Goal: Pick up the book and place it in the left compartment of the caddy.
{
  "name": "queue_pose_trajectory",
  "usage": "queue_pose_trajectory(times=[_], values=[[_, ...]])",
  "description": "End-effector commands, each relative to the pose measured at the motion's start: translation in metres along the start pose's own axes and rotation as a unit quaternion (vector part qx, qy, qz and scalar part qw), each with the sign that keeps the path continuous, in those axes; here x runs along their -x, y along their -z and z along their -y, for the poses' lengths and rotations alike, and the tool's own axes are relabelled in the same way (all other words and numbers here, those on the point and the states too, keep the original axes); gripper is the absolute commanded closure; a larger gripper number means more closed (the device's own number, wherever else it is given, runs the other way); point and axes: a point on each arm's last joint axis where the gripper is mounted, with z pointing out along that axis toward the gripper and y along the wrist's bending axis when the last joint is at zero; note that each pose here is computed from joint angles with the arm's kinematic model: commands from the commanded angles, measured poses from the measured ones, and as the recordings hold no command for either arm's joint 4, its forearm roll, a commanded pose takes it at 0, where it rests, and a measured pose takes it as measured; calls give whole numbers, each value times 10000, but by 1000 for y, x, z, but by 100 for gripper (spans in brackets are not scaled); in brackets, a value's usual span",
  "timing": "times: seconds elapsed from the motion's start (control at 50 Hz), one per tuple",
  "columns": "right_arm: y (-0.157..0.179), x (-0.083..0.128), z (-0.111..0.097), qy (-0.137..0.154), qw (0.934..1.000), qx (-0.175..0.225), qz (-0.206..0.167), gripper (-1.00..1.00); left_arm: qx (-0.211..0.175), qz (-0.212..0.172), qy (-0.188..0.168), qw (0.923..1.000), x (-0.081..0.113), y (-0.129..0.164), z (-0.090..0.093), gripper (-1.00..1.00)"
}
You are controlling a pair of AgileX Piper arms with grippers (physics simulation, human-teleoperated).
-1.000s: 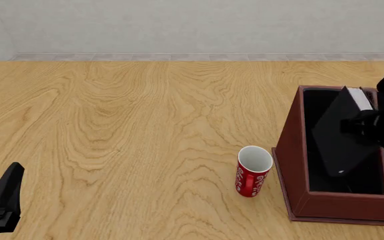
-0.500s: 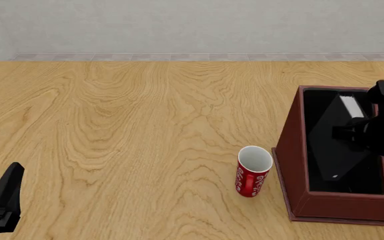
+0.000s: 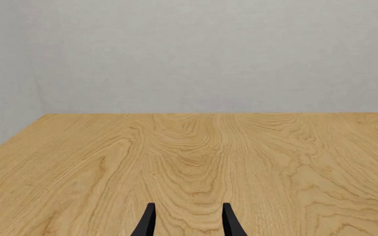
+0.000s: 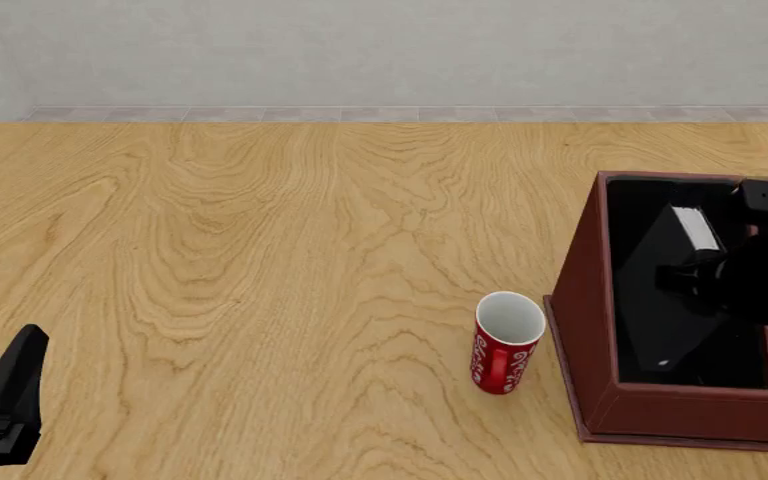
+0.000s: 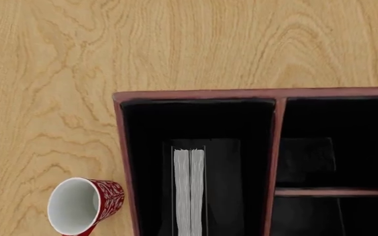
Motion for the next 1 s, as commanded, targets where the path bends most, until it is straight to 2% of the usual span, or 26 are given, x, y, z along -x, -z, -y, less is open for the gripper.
queue_pose_trajectory(times=[0.02,1.0], values=[[-4,0,0,-112,9999,8,42,100,0,0,1,10000,0,0,0,-100],[-37,-13,1,-118,9999,-1,-105,100,0,0,0,10000,0,0,0,-100]])
